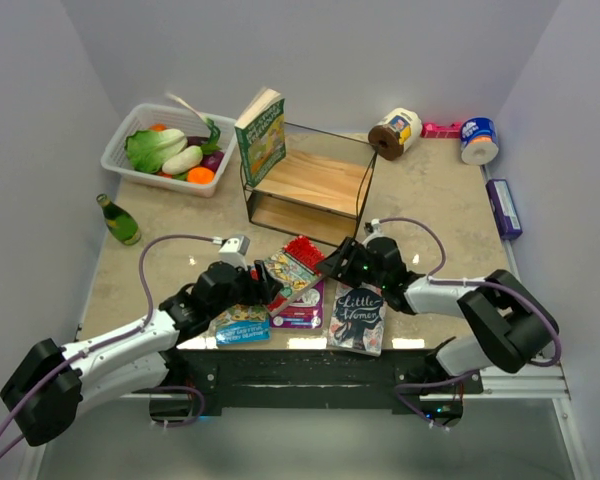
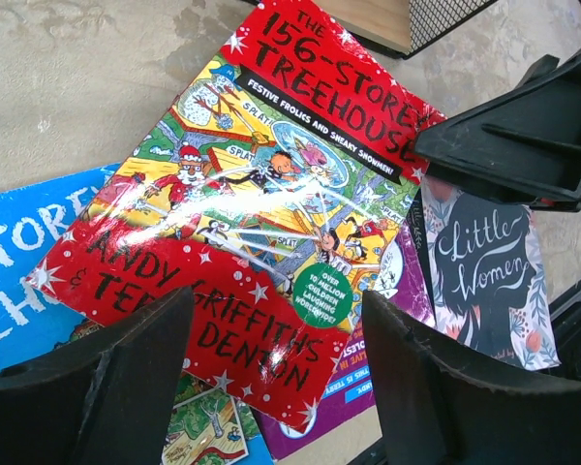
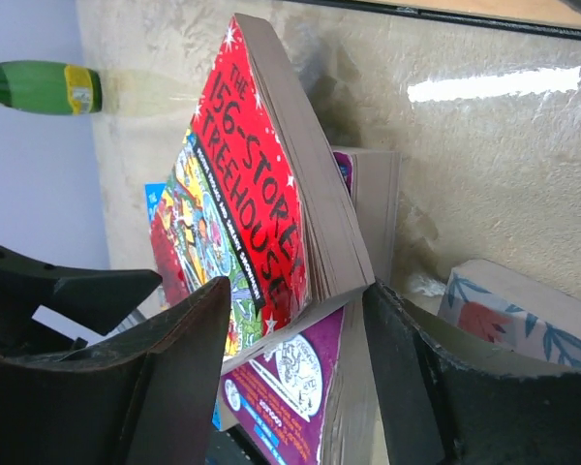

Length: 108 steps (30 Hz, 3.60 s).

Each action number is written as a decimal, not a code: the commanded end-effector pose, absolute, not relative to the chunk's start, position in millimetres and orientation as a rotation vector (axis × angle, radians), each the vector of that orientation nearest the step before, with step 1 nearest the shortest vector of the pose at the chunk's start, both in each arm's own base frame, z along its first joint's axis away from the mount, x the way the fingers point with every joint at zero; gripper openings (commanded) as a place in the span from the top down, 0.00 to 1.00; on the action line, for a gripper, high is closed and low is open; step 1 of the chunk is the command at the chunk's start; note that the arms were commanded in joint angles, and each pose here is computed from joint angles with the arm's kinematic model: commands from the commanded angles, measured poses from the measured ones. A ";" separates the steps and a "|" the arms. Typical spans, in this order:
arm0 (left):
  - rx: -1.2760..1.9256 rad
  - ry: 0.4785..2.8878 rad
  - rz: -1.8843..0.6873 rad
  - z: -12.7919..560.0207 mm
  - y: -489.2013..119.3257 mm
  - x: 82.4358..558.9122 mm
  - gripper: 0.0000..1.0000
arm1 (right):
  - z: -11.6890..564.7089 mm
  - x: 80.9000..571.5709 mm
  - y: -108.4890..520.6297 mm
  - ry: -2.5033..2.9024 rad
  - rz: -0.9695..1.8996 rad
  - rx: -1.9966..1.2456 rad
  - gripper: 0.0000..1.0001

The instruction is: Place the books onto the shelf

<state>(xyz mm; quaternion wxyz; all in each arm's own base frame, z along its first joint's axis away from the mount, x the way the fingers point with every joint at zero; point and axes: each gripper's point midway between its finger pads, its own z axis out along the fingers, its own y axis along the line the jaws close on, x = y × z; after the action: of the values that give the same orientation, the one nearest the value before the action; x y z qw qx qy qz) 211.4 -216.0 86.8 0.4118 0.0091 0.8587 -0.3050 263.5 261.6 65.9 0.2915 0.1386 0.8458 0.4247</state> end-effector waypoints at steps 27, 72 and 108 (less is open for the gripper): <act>0.035 1.789 -0.591 264.3 -159.2 222.6 0.00 | 253.3 196.3 267.0 2.121 1.300 -0.288 1.00; 0.706 1.200 -1.822 365.2 -207.8 119.6 0.00 | 413.7 109.3 244.9 1.776 1.528 -0.628 1.00; 0.931 1.164 -1.711 393.4 -242.6 126.7 1.00 | 399.5 171.3 244.0 1.856 1.215 -0.526 0.38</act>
<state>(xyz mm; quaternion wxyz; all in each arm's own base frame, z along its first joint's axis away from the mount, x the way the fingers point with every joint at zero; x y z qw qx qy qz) 131.4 -246.6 342.5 0.2948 0.2989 0.5380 -0.7310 160.5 268.4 375.1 0.3317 -0.2338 0.7375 0.5398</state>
